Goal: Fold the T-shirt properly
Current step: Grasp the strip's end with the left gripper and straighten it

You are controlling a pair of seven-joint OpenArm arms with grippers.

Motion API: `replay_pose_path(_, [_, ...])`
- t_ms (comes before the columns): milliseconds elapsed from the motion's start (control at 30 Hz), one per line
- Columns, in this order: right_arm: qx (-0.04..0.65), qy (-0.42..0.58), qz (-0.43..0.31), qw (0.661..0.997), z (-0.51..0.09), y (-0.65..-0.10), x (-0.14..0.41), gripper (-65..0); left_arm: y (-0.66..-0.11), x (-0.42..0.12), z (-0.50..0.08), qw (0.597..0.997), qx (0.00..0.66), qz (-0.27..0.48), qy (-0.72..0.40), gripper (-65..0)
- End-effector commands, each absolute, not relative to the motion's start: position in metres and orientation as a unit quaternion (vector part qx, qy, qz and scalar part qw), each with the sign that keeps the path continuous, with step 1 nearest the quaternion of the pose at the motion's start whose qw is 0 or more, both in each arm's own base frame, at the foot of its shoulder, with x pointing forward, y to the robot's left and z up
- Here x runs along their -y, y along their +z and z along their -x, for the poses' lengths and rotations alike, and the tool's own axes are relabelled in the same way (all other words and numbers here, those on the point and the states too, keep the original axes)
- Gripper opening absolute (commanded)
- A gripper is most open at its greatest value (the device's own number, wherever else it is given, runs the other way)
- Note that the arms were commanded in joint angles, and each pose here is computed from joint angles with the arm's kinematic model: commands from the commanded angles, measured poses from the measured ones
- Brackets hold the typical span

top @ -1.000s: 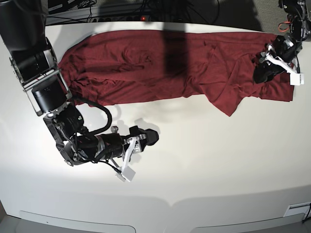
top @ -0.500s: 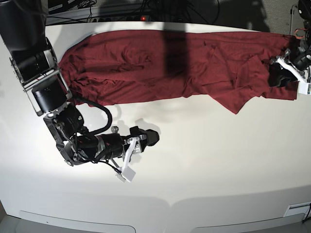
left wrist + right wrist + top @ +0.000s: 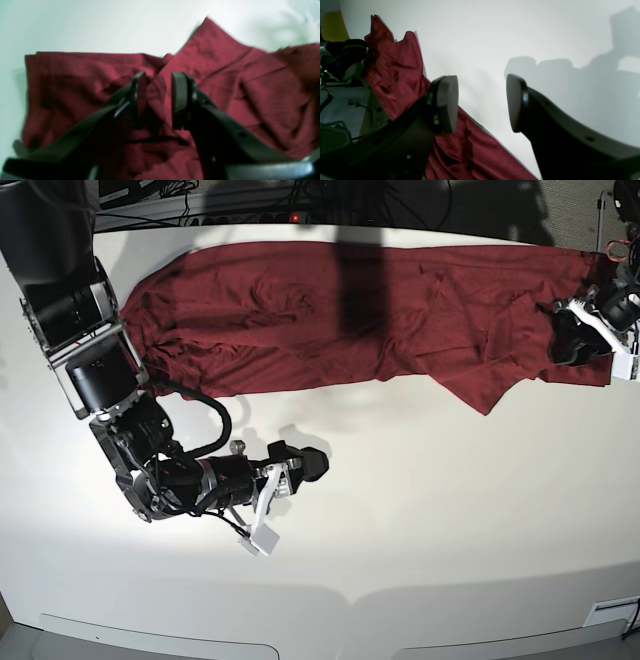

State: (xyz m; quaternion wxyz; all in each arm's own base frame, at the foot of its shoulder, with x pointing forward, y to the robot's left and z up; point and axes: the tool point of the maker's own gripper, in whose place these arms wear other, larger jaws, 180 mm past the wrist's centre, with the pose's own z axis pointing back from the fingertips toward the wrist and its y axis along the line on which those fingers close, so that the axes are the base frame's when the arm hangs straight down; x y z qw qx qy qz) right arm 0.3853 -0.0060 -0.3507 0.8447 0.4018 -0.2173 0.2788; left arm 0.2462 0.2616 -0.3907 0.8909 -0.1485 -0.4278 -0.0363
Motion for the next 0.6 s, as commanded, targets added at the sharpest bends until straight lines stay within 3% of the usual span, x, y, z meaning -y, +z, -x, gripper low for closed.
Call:
replay_pose_path(0, [0.248,0.283,-0.41,0.831,-0.4,-0.328,0.004,-34.0,-0.374,-0.267,-0.257,0.877,0.458,0.14,-0.047,-48.9])
replay_pose_path(333, [0.249,0.279,-0.418,0.828,-0.4,-0.325,0.002,-34.0,-0.395,-0.254,-0.245,0.893,0.424,0.144,-0.043,-48.9])
replay_pose_path(500, [0.25,0.278,-0.419,0.828,-0.4,-0.325,0.002,-34.0,-0.394,-0.245,-0.247,0.885,0.438,0.155,-0.03,-49.0])
replay_pose_path(567, [0.25,0.278,-0.419,0.828,-0.4,-0.325,0.002,-34.0,-0.393,-0.246,-0.248,0.884,0.441,0.154,-0.031,-52.0])
